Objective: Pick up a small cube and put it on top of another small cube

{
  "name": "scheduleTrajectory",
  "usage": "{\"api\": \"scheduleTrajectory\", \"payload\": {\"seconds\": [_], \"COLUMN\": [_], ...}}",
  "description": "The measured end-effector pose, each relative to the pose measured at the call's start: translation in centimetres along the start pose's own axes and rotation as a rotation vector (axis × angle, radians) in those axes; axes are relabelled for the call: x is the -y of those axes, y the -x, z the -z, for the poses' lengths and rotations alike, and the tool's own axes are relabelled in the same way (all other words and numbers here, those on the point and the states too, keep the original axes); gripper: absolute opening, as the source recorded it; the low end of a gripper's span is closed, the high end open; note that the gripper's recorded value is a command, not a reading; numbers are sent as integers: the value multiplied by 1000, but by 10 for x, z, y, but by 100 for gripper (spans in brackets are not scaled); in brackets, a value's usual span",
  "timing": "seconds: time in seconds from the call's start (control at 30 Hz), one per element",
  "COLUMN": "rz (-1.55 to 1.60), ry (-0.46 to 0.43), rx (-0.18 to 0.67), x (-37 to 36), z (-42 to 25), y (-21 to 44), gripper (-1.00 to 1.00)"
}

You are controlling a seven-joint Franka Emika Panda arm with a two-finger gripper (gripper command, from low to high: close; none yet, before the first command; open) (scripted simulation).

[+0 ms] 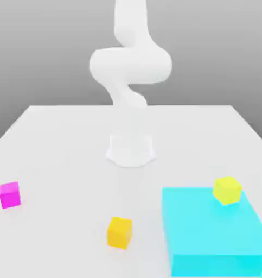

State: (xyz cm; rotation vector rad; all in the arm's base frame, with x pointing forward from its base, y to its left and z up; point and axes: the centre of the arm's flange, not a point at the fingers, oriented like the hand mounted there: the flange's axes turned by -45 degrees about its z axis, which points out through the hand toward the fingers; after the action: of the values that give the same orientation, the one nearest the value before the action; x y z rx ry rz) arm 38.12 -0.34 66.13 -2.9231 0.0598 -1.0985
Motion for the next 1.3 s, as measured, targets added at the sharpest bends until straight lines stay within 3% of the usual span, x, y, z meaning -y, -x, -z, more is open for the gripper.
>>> {"api": "scheduleTrajectory", "payload": {"seconds": [0.37, 0.7, 0.9, 0.93, 1.3], "rz": [-129, -232, -237, -237, -236], "ry": [32, 115, 123, 123, 123], "rx": [371, 686, 710, 710, 710], "x": [-18, -36, -39, -39, -38], "z": [-237, -354, -398, -404, -380], "y": [112, 288, 336, 342, 320], "gripper": [0, 0, 0, -100, -100]}}
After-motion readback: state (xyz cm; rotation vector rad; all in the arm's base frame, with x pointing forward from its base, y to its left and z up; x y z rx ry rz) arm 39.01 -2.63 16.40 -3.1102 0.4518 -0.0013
